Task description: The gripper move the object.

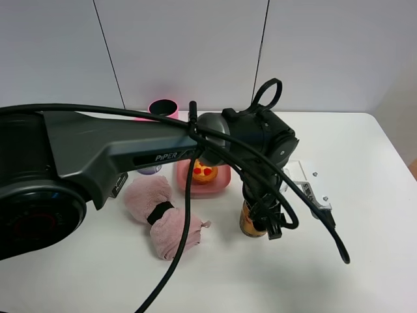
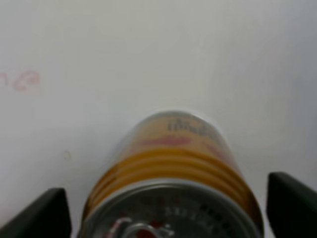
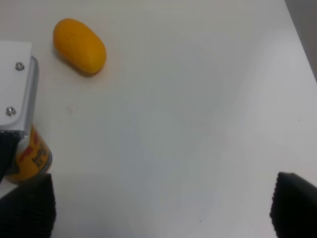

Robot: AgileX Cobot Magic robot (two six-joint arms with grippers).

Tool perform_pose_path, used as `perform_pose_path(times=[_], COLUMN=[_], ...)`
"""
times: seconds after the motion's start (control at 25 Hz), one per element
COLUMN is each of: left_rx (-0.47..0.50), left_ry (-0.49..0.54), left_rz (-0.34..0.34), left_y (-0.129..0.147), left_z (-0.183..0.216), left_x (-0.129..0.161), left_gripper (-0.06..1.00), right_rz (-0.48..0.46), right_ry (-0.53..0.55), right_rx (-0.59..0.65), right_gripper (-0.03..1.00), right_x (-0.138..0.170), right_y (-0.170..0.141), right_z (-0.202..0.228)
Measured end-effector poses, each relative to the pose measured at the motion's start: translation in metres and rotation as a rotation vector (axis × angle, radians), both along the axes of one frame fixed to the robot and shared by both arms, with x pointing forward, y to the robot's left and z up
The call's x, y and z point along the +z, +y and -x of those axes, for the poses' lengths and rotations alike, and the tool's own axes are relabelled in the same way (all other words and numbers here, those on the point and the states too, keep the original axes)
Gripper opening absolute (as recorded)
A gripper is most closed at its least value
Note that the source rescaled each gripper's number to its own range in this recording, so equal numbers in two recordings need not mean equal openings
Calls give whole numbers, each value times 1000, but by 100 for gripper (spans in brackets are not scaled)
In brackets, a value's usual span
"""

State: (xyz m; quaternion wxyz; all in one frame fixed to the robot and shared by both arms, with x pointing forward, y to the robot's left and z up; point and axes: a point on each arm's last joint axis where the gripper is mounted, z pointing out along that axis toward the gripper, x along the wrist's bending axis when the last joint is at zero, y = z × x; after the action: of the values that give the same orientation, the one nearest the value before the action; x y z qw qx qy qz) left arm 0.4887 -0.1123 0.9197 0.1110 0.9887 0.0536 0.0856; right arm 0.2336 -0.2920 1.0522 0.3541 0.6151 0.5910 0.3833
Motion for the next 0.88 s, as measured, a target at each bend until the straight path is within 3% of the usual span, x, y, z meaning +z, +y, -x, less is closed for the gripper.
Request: perform_pose_path(times=[0.12, 0.28, 0.48, 0.72, 0.88], left_rx=[17, 44, 59, 90, 232], left_ry=[-8, -29, -133, -430, -533], left_rz=[24, 71, 143, 249, 336], left_y=[-3, -6, 11, 65, 127], left_z=[-2, -4, 0, 5, -3], left_x=[10, 56, 157, 267, 323], left_gripper=[56, 60, 60, 60, 60], right_rz=[0, 0, 0, 0, 0], right_ry=[0, 0, 0, 0, 0], right_rx=[0, 0, 0, 0, 0], right_gripper=[100, 100, 100, 100, 100], right_x=[0, 0, 0, 0, 0], right_y=[0, 0, 0, 0, 0], right_z=[0, 0, 0, 0, 0])
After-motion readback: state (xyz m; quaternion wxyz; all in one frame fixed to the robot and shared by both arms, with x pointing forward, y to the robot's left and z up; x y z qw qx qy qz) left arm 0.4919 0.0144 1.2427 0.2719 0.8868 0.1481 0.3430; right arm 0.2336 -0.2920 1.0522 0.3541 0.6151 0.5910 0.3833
